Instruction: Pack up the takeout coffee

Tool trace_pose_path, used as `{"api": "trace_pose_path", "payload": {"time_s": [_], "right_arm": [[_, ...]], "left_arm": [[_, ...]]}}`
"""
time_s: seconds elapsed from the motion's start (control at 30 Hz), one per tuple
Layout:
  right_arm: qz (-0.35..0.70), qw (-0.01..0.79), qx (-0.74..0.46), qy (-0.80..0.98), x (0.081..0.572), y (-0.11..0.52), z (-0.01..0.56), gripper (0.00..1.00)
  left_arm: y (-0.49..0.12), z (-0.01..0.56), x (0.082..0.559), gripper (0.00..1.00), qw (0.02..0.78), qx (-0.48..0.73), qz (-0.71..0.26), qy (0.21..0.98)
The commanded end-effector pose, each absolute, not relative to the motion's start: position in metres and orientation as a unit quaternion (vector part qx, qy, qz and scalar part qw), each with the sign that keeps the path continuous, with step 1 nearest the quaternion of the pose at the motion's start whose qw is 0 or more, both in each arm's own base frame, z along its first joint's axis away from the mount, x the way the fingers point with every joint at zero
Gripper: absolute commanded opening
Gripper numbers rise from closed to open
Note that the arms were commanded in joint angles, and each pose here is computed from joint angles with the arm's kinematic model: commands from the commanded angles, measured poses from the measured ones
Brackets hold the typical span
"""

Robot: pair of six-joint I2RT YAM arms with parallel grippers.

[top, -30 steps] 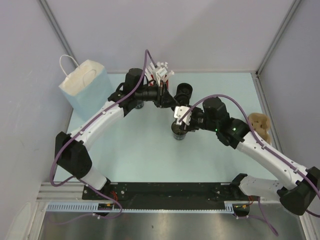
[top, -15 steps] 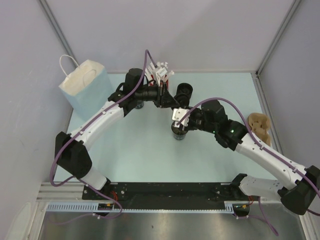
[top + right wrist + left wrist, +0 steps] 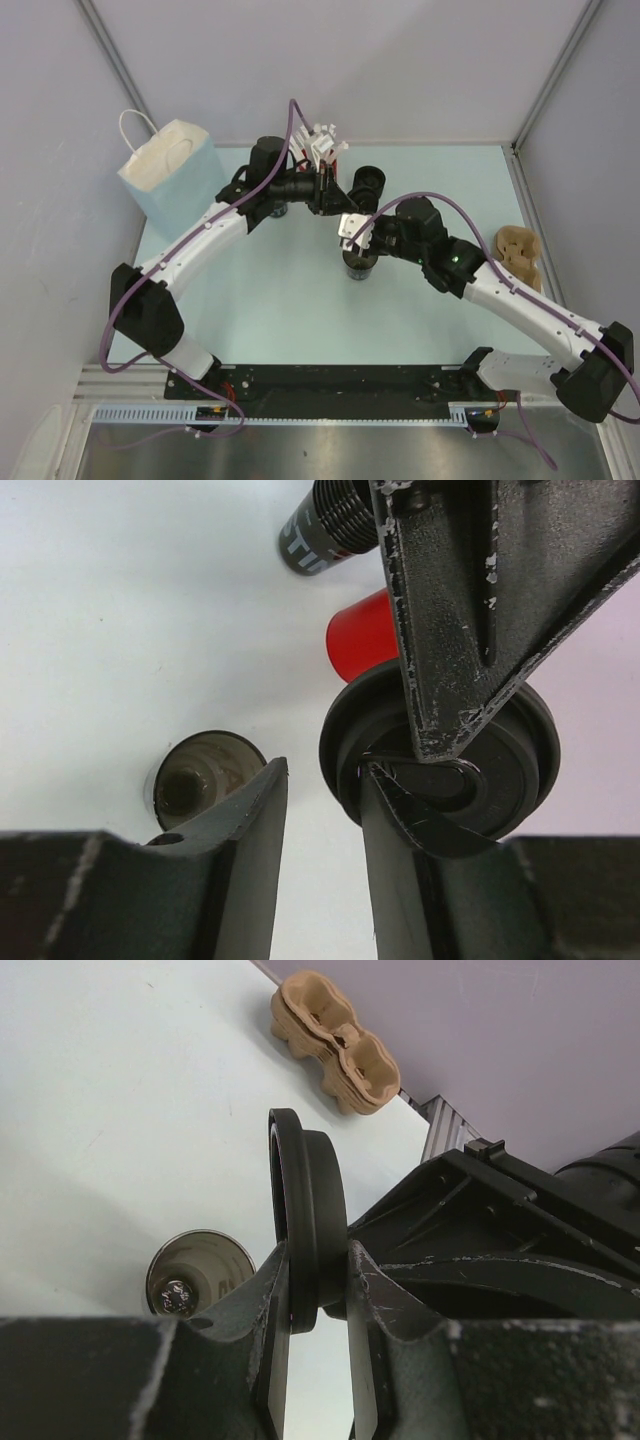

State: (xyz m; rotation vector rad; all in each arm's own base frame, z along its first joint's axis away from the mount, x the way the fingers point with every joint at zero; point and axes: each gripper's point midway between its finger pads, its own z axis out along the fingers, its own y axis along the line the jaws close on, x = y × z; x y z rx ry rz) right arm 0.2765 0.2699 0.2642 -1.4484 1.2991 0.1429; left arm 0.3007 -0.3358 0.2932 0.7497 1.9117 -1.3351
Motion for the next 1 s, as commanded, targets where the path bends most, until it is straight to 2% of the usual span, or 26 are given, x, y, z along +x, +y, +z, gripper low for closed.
{"api": "trace_pose_path", "payload": {"time_s": [0.0,0.07,0.27,0.37,0.4,0.43,0.47,0.53,0.57,0.67,0.97], "right_arm": [[0.059,0.582,-0.603,0.542,0.281,0.276,0.277,0.36],[0.056,0.584,-0.599,0.544,0.283,0.276,0.277,0.3],[0.054,0.588,-0.593,0.547,0.287,0.278,0.277,0.21],[0.054,0.587,-0.595,0.546,0.287,0.279,0.276,0.11],[0.055,0.586,-0.597,0.545,0.286,0.28,0.276,0.07],[0.057,0.585,-0.598,0.545,0.285,0.28,0.275,0.01],[0.057,0.584,-0.599,0.545,0.284,0.28,0.275,0.0],[0.056,0.582,-0.602,0.544,0.282,0.279,0.275,0.0],[0.055,0.58,-0.604,0.544,0.282,0.278,0.274,0.0],[0.054,0.576,-0.608,0.543,0.278,0.274,0.275,0.0],[0.064,0.547,-0.632,0.544,0.256,0.259,0.278,0.0]], "left_arm": [[-0.336,0.303,0.298,0.25,0.342,0.291,-0.528,0.721],[-0.336,0.303,0.297,0.25,0.341,0.29,-0.53,0.72],[-0.337,0.304,0.294,0.25,0.338,0.293,-0.535,0.717],[-0.337,0.306,0.294,0.31,0.34,0.294,-0.536,0.714],[-0.337,0.306,0.293,0.43,0.339,0.294,-0.537,0.714],[-0.336,0.306,0.293,0.48,0.341,0.296,-0.537,0.713],[-0.336,0.308,0.292,0.53,0.343,0.297,-0.538,0.71],[-0.336,0.308,0.291,0.7,0.345,0.299,-0.538,0.709],[-0.335,0.311,0.291,0.83,0.349,0.301,-0.537,0.706],[-0.33,0.318,0.291,0.99,0.362,0.304,-0.533,0.701],[-0.272,0.361,0.328,0.99,0.461,0.281,-0.466,0.701]]}}
